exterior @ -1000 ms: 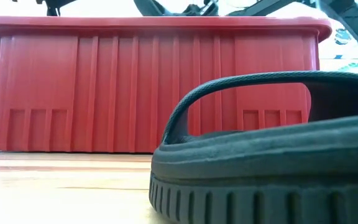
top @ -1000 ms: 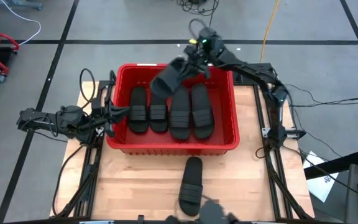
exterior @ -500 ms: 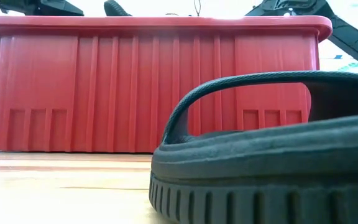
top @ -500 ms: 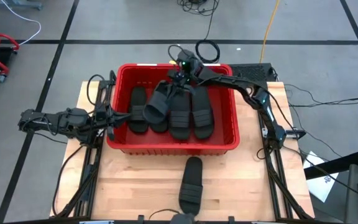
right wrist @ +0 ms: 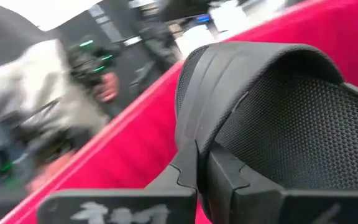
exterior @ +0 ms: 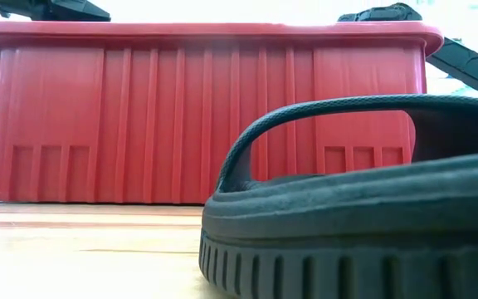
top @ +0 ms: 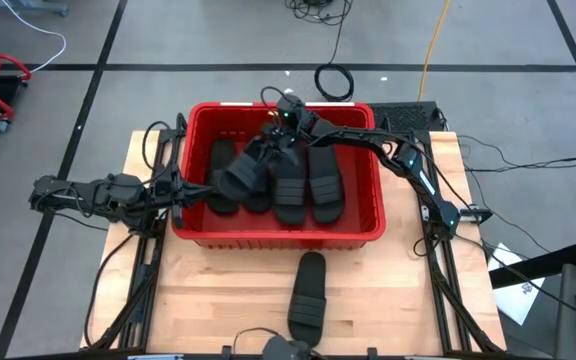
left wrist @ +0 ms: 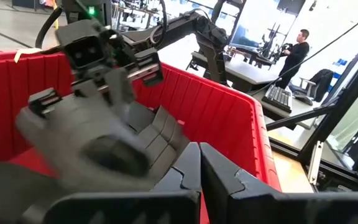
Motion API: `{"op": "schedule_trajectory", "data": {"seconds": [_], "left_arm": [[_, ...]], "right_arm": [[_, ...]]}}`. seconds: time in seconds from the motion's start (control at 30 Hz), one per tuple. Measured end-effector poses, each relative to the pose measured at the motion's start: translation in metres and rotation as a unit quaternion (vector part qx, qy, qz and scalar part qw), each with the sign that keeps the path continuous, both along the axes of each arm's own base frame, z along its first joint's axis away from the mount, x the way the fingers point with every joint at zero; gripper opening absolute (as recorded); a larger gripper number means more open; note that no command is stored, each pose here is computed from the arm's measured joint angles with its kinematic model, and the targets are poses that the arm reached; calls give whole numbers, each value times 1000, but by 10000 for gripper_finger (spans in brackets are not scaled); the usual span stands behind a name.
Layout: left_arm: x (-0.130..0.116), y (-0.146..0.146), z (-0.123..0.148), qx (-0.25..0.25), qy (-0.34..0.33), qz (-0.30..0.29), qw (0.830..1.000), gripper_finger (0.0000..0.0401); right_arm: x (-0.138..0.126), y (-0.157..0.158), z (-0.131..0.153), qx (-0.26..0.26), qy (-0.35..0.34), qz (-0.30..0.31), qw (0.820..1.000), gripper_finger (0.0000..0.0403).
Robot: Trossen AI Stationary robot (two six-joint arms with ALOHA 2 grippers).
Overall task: Pick and place slides into bin
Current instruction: Put the slipper on top of the slipper inside the bin
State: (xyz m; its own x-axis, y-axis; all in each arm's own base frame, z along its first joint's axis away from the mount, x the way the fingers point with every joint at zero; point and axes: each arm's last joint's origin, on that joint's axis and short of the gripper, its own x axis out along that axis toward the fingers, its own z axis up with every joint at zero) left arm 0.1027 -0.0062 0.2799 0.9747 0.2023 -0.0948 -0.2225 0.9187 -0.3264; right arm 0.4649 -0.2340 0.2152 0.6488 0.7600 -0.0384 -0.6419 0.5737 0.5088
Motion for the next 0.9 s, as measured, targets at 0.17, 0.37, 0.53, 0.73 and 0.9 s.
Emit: {"op": "schedule_trajectory", "data": {"seconds": [0.17,0.37,0.53,0.73,0.9], "left_arm": [[0,0,0,-5,-1,0,1000,16],[0,0,0,-3,-1,1,1000,18],[0,0,1,0,-4,1,1000,3],[0,0,4,32,-15,-1,999,11],[0,0,9,52,-32,-1,998,20]], "right_arm": [[-3,-8,-8,0,36,-61,997,2],[-4,-4,-20,-5,74,-72,995,2],[-5,-4,-24,-14,83,-80,993,10],[-4,-4,-22,-14,78,-80,994,45],[-2,0,-22,-13,80,-78,994,87]]}}
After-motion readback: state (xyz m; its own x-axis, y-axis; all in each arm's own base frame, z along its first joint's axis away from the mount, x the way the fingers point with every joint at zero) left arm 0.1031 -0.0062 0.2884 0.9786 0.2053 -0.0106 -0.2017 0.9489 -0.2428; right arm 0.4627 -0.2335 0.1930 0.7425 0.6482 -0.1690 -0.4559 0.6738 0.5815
